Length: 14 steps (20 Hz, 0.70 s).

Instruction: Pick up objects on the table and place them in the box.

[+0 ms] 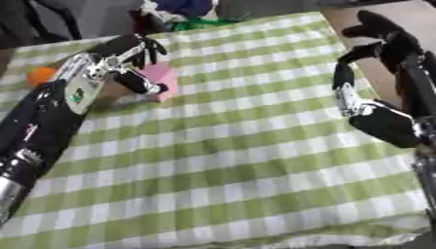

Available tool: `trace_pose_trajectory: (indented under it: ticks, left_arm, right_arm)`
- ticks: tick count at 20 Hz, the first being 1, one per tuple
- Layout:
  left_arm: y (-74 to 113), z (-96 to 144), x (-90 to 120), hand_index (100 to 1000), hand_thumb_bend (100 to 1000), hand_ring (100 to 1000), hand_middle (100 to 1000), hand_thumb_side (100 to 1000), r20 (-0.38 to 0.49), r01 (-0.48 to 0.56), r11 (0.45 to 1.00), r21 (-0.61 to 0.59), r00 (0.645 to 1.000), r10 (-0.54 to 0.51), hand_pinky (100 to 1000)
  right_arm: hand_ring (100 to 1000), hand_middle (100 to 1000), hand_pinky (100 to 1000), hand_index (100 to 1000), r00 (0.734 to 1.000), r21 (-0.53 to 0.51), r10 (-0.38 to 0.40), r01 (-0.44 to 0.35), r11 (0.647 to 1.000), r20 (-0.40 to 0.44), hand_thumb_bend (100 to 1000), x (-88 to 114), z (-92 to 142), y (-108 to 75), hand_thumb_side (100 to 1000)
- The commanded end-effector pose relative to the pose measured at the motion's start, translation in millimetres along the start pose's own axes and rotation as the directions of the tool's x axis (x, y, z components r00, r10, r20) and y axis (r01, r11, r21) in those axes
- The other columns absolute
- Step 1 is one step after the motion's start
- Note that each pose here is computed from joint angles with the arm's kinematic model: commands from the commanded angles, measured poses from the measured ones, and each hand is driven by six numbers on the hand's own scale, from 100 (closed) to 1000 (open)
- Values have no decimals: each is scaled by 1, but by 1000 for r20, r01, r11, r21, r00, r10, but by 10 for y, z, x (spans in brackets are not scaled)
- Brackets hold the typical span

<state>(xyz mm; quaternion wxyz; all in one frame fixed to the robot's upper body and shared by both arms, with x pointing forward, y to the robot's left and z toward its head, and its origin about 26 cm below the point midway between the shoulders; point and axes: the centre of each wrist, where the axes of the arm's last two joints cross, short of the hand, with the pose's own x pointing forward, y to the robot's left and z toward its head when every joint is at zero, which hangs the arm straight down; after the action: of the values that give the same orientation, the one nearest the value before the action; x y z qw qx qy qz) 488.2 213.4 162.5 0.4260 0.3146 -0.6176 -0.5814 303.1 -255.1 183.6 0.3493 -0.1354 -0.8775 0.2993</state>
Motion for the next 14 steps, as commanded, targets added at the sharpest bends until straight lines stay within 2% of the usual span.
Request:
trace_pose_trajectory:
  ticks: [1,8,11,14]
  left_arm:
    - [175,38,-45,788,352,366,494,120,-6,7,998,69,1000,-7,398]
    - [539,181,-123,785,343,358,487,129,-34,10,979,203,999,-3,399]
    - [660,269,-212,781,342,355,482,127,-85,12,967,256,996,10,396]
    - [706,357,-331,781,346,356,484,124,-142,25,960,280,990,16,403]
  right_arm:
    - [655,791,831,964,1000,-4,5,-5,1000,23,100,36,-40,-39,376]
    - [656,791,831,964,1000,-4,6,-6,1000,20,100,29,-31,-43,376]
    - [656,791,831,964,1000,-4,6,-6,1000,17,100,25,-27,-42,376]
    - [656,791,832,964,1000,-4,7,-7,1000,16,100,21,-22,-45,375]
